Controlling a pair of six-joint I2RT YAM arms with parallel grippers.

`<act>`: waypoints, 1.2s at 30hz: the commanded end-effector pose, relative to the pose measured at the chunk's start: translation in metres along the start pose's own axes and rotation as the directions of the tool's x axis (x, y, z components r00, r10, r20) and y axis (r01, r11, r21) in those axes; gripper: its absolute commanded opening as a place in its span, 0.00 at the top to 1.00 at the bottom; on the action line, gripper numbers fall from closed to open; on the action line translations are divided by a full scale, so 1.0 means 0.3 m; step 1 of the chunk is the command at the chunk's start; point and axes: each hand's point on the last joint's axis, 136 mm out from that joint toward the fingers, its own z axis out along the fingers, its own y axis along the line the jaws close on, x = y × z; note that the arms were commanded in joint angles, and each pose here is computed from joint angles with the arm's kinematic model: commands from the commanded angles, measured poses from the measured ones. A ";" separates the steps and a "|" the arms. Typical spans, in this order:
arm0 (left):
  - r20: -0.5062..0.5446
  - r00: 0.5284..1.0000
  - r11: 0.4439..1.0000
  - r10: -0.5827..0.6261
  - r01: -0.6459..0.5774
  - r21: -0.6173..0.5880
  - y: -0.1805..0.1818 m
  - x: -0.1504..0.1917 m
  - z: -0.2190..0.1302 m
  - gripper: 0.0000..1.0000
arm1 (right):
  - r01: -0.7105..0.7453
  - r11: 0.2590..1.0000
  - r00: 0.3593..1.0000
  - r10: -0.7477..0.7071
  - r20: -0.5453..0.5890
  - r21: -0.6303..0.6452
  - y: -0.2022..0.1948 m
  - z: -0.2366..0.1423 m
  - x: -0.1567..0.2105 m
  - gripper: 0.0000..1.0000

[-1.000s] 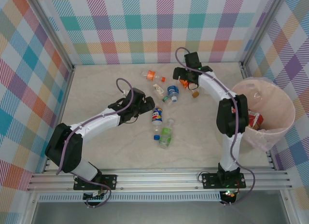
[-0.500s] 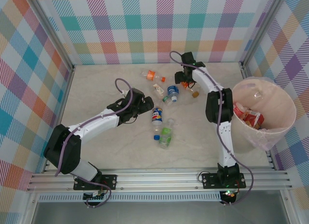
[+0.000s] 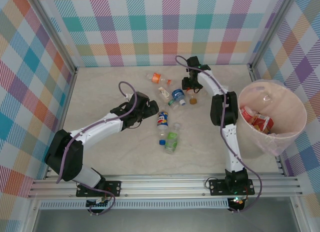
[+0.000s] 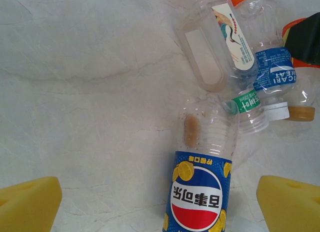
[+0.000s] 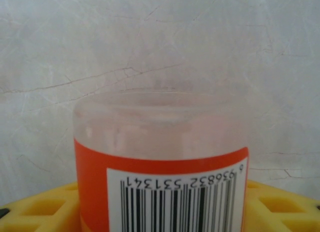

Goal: Put the plastic bottles in the bin

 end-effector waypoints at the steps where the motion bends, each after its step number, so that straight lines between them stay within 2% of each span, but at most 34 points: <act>1: 0.003 1.000 1.000 0.005 -0.005 -0.010 0.022 -0.005 -0.006 0.00 | -0.022 0.999 0.999 0.023 0.039 -0.031 0.011 -0.087 -0.044 0.42; 5: -0.010 1.000 1.000 0.007 -0.007 0.011 0.007 0.002 0.003 0.00 | -0.032 0.997 0.989 0.041 0.140 -0.066 0.021 -0.235 -0.100 0.46; 10: -0.041 0.999 0.998 0.010 -0.007 0.061 -0.027 0.021 0.022 0.00 | -0.026 0.990 0.951 0.067 0.300 -0.141 0.039 -0.487 -0.142 0.48; 16: -0.084 0.996 0.994 0.020 -0.011 0.105 -0.060 0.046 0.041 0.00 | 0.062 0.958 0.891 0.073 0.448 -0.280 0.098 -0.777 -0.124 0.49; 20: -0.099 0.994 0.995 0.035 -0.025 0.097 -0.057 0.057 0.039 0.00 | 0.112 0.940 0.840 0.083 0.536 -0.322 0.110 -0.975 -0.101 0.49; 31: -0.143 0.988 0.997 0.058 -0.052 0.049 -0.044 0.117 0.053 0.00 | 0.093 0.958 0.696 0.133 0.706 -0.272 0.006 -1.385 0.032 0.51; 36: -0.156 0.986 0.997 0.058 -0.050 0.055 -0.068 0.132 0.066 0.00 | 0.011 0.992 0.671 0.089 0.736 -0.129 -0.111 -1.483 0.113 0.52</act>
